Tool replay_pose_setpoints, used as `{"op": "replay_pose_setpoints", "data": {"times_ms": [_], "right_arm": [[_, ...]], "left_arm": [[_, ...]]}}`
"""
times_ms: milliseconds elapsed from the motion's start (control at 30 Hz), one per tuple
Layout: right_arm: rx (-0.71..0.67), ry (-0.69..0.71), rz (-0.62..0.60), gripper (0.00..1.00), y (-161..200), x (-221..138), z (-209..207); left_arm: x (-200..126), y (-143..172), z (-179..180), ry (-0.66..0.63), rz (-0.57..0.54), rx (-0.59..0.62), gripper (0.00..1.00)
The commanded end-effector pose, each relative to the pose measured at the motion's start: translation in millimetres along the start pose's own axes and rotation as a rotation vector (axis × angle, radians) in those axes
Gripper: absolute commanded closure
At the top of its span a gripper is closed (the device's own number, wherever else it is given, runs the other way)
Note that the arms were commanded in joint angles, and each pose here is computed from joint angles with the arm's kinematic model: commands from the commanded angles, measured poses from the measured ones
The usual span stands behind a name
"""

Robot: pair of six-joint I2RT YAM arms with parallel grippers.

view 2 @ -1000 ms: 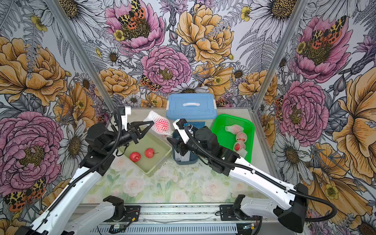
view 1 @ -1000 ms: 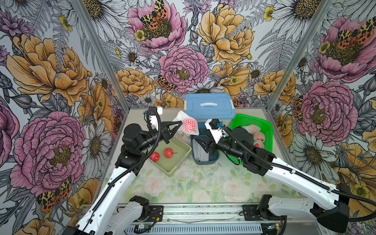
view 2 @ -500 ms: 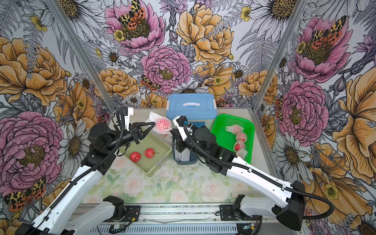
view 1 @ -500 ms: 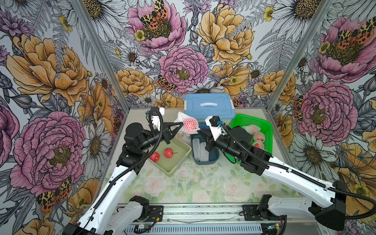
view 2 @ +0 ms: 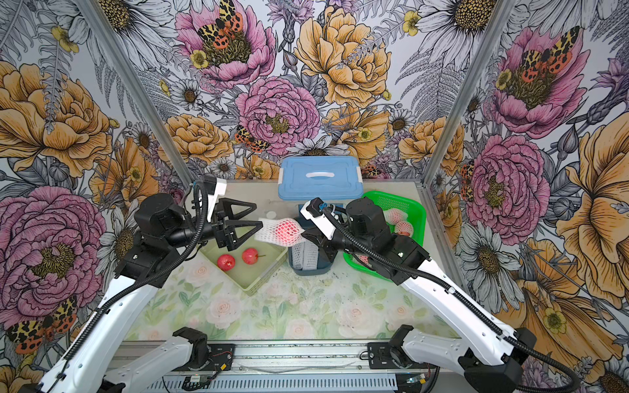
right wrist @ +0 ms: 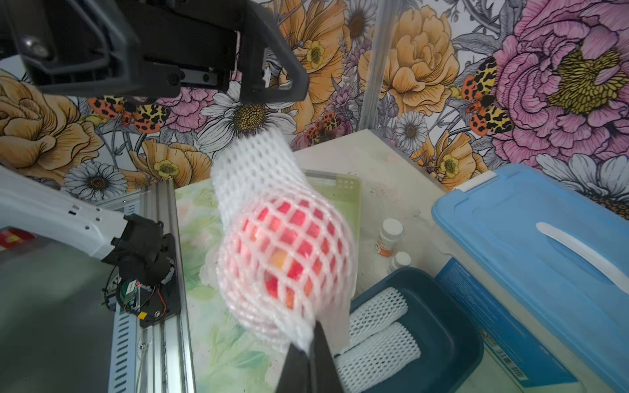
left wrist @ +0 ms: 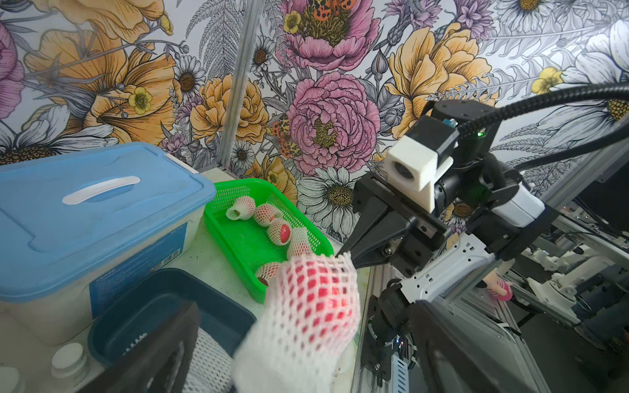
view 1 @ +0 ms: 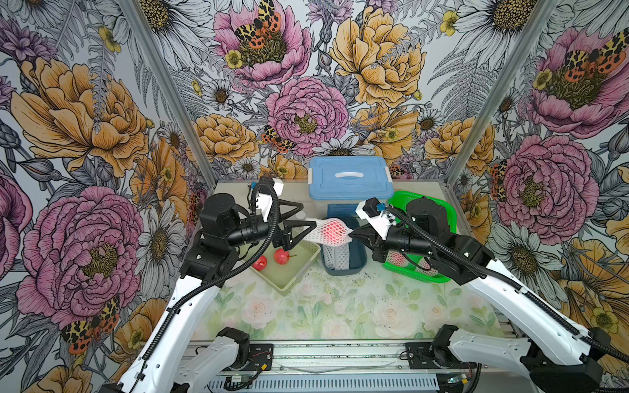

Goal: Remove foam nets from apples
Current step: Pick up the apple from the basket.

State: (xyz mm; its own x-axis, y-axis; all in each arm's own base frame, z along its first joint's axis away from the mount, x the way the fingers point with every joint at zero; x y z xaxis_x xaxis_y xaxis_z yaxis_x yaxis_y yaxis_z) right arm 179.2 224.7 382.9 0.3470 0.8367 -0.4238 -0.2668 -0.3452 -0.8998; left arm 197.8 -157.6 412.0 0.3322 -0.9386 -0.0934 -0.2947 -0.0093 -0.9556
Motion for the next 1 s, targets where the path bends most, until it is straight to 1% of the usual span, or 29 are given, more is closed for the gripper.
{"op": "replay_pose_setpoints", "data": {"times_ms": [0,67,133,200,300,367,467,667,800,867,967], "right_arm": [[-0.016,-0.108,0.277,1.00,41,-13,16],[-0.021,-0.092,0.325,1.00,45,-17,15],[-0.031,-0.084,0.326,1.00,43,-20,15],[-0.031,-0.077,0.325,1.00,41,-21,15],[-0.030,-0.064,0.356,1.00,42,-21,13],[-0.037,-0.066,0.351,1.00,39,-23,15],[-0.043,-0.067,0.337,1.00,34,-29,17],[-0.050,-0.070,0.328,1.00,26,-41,21],[-0.057,-0.091,0.306,1.00,20,-46,26],[-0.055,-0.089,0.308,1.00,19,-45,25],[-0.055,-0.074,0.323,1.00,22,-43,22]], "left_arm": [[4,13,-11,0.133,0.073,0.007,0.01],[10,17,-21,0.263,0.105,-0.011,0.01],[18,23,-32,0.344,0.156,-0.016,0.01],[26,33,-43,0.378,0.228,-0.005,0.01],[41,51,-55,0.404,0.340,0.000,0.01],[53,67,-55,0.365,0.436,0.013,0.01],[69,87,-51,0.306,0.540,0.027,0.01],[85,105,-48,0.215,0.629,0.080,0.01],[94,111,-53,0.231,0.657,0.089,0.01],[99,111,-56,0.240,0.662,0.100,0.08],[101,109,-58,0.267,0.657,0.106,0.23]]}}
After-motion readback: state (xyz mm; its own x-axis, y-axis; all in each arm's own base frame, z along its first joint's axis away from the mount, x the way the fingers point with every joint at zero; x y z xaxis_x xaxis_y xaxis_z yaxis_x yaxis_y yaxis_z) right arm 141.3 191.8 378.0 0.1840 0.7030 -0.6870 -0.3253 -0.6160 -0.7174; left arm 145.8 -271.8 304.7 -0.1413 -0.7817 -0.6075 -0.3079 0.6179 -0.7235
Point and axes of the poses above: each gripper's point midway between its finger pads, its own x axis out along the fingers, its own z axis along the line the jaws close on, y = z × x, the point moved 6 cm from there along -x, back along the fingers, and after that the axes turned 6 degrees about x, right-handed, at the moved point
